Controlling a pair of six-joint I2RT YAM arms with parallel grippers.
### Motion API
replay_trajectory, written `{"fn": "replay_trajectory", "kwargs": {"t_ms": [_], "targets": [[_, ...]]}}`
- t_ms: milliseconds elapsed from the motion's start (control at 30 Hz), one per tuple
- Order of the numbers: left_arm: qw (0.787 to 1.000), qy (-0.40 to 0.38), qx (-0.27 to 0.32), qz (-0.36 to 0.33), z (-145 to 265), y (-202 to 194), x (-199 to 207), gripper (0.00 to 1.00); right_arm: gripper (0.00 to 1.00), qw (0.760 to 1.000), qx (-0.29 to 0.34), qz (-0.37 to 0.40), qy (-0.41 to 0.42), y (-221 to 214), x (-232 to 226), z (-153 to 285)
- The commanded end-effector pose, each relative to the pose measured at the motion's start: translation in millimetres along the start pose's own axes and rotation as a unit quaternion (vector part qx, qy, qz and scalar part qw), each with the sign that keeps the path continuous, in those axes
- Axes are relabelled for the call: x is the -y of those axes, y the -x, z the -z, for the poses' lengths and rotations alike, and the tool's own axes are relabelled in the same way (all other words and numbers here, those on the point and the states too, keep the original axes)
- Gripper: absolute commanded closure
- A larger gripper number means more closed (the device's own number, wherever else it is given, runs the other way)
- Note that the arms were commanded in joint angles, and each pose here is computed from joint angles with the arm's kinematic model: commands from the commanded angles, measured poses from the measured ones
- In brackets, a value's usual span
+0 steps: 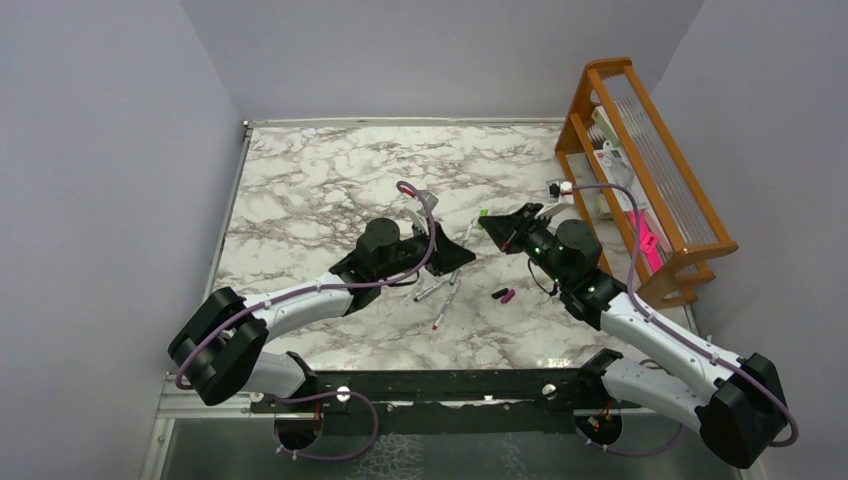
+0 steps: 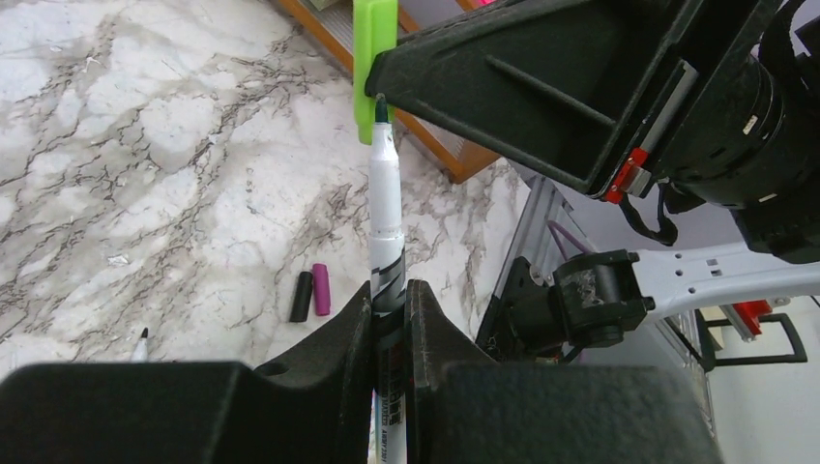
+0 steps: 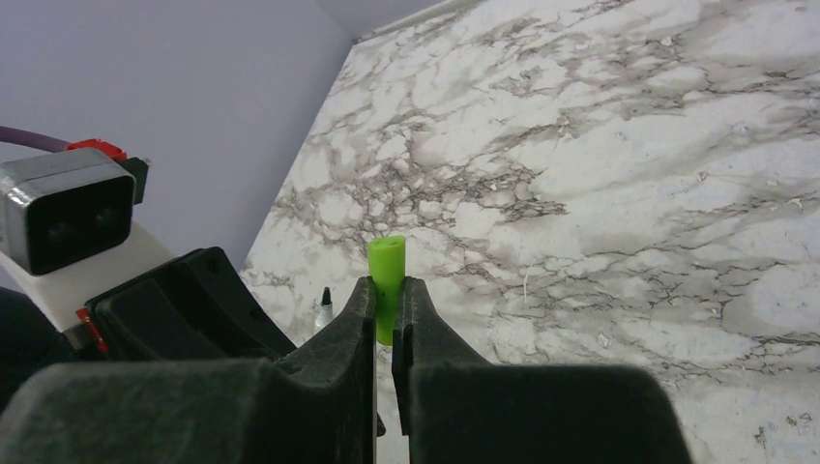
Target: Insert the pens into the pen caps
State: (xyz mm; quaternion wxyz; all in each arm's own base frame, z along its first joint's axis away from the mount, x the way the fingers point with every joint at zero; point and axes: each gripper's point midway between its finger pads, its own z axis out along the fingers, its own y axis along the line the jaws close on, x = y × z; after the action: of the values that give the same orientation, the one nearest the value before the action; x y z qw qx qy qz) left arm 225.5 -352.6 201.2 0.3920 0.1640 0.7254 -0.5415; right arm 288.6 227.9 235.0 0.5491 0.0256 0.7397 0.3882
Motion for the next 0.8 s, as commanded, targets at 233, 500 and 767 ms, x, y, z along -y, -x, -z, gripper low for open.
{"fn": "replay_trajectory", "kwargs": {"t_ms": [233,500,767], "targets": [[0.999,-0.045,0.005,0.003,-5,4,24,1.0,0.99,0.996,0.067,0.0,0.062,27,-25,12],[0.998,-0.061,0.005,-0.005,-9,6,31,1.0,0.99,0.996,0.069,-0.001,0.064,29,-28,11],[0.998,-0.063,0.006,-0.007,-7,6,33,1.0,0.99,0.996,0.06,-0.001,0.073,25,-30,11]]}}
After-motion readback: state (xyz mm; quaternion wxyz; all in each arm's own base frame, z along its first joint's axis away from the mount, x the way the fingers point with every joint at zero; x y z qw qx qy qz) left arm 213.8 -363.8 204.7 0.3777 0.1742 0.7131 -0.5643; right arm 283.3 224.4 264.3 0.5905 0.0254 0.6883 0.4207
